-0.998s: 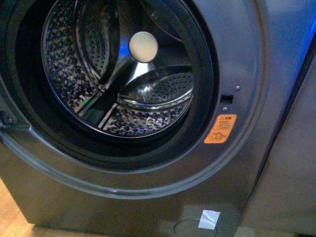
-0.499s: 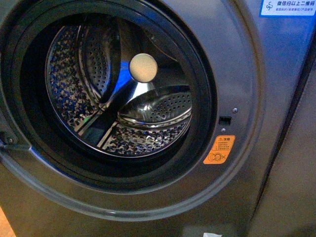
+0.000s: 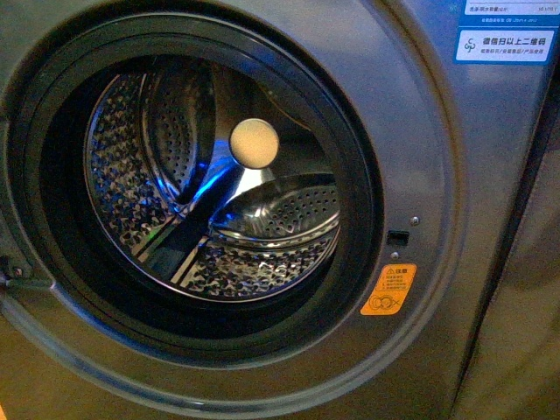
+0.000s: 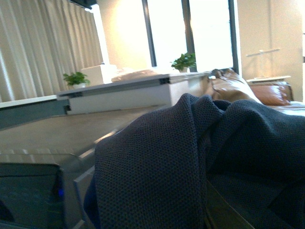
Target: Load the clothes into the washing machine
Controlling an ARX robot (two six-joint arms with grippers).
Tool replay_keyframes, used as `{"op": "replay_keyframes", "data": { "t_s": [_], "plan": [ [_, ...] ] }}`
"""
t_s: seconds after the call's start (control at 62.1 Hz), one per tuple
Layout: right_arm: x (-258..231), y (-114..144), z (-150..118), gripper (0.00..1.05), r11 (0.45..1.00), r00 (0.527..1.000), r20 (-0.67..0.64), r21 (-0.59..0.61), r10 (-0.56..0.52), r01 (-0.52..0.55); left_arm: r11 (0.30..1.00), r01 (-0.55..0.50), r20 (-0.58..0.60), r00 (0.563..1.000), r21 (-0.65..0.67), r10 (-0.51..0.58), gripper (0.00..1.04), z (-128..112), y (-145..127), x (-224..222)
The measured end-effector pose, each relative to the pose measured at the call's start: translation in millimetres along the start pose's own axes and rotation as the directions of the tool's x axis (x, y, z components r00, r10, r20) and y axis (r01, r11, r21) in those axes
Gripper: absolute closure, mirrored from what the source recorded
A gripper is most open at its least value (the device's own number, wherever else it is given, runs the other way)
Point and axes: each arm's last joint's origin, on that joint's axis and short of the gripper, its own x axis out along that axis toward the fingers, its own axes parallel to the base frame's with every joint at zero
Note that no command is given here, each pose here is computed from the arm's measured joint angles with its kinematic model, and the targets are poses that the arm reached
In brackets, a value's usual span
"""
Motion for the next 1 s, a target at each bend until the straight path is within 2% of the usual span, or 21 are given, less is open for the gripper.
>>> {"op": "replay_keyframes", "data": {
  "t_s": [0.193, 0.354, 0.547, 0.773, 0.886, 0.998],
  "plan": [
    [36.5, 69.2, 7.4, 0.99, 0.991, 0.992, 0.003, 0.029, 0.128, -0.128, 1.000, 0.000, 0.000, 1.000, 0.000, 0.000, 0.07, 0.0, 0.0, 0.0],
    [59.5, 137.6, 5.1, 0.99, 0.964, 0.965, -0.006, 0.030, 0.263, -0.263, 1.000, 0.000, 0.000, 1.000, 0.000, 0.000, 0.07, 0.0, 0.0, 0.0],
    [74.8, 194.5, 0.5, 0.99, 0.929, 0.929, -0.014, 0.024, 0.370, -0.370, 1.000, 0.000, 0.000, 1.000, 0.000, 0.000, 0.07, 0.0, 0.0, 0.0],
    [75.4, 243.8, -5.6, 0.99, 0.887, 0.887, -0.027, 0.014, 0.461, -0.461, 1.000, 0.000, 0.000, 1.000, 0.000, 0.000, 0.07, 0.0, 0.0, 0.0],
    [76.8, 255.1, -5.0, 0.99, 0.878, 0.878, -0.020, 0.005, 0.479, -0.479, 1.000, 0.000, 0.000, 1.000, 0.000, 0.000, 0.07, 0.0, 0.0, 0.0],
    [76.6, 256.0, -3.2, 0.99, 0.879, 0.878, -0.015, -0.001, 0.478, -0.478, 1.000, 0.000, 0.000, 1.000, 0.000, 0.000, 0.07, 0.0, 0.0, 0.0]
  ]
}}
